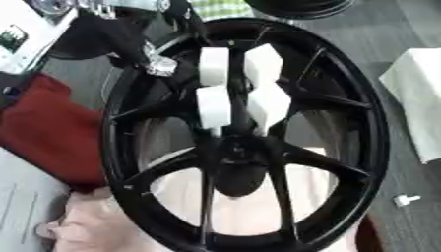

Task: Pull the pin out of the wheel hub.

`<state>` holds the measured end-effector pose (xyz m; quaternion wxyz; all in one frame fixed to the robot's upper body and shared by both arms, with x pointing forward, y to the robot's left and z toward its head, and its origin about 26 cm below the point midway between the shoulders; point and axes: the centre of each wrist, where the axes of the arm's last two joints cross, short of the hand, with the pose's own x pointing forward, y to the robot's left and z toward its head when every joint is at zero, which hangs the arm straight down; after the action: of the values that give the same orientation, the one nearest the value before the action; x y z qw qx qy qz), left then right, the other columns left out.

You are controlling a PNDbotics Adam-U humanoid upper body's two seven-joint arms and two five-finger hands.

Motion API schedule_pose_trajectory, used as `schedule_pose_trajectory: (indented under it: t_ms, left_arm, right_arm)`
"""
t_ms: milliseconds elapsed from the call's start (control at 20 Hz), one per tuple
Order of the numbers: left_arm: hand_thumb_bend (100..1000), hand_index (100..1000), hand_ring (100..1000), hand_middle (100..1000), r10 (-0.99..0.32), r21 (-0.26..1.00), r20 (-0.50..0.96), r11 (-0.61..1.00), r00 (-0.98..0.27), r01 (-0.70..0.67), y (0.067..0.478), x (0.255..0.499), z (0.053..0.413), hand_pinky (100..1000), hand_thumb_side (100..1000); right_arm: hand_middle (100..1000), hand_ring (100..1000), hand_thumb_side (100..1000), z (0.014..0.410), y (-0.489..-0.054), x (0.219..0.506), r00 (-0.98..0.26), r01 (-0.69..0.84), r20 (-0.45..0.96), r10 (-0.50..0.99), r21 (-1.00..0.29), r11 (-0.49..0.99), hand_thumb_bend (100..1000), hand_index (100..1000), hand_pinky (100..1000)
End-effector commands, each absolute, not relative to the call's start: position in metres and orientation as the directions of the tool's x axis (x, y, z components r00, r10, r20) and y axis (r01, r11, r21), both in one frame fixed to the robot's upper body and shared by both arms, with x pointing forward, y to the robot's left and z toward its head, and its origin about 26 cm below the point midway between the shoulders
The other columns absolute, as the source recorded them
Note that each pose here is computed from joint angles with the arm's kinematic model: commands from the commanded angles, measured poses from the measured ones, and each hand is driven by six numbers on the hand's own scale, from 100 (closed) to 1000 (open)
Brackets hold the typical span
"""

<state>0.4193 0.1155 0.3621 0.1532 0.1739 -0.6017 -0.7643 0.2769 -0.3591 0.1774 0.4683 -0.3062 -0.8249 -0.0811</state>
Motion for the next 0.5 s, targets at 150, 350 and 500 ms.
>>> schedule_pose_trajectory:
  t_ms: [150,350,500]
  left_arm:
    - [338,904,842,772,-0.455,0.979,-0.134,-0.197,-0.880,-0.047,0.1166,0.4175,0.3772,867,658]
    - [304,902,839,769,-0.467,0.982,-0.123,-0.187,-0.876,-0.038,0.1152,0.4209,0.3744,863,690]
    - [288,900,837,767,-0.472,0.981,-0.108,-0.195,-0.875,-0.015,0.1128,0.4224,0.3722,860,720]
  right_arm:
    - [707,963,569,0.1841,-0.3587,0.2774,-0.394,0.571,0.811,0.433,-0.154,0.807,100,776,868]
    - [707,963,568,0.1847,-0.3578,0.2781,-0.397,0.565,0.810,0.431,-0.154,0.810,100,777,869]
    - [707,963,569,0.1847,-0.3575,0.2784,-0.397,0.564,0.811,0.430,-0.153,0.811,100,777,869]
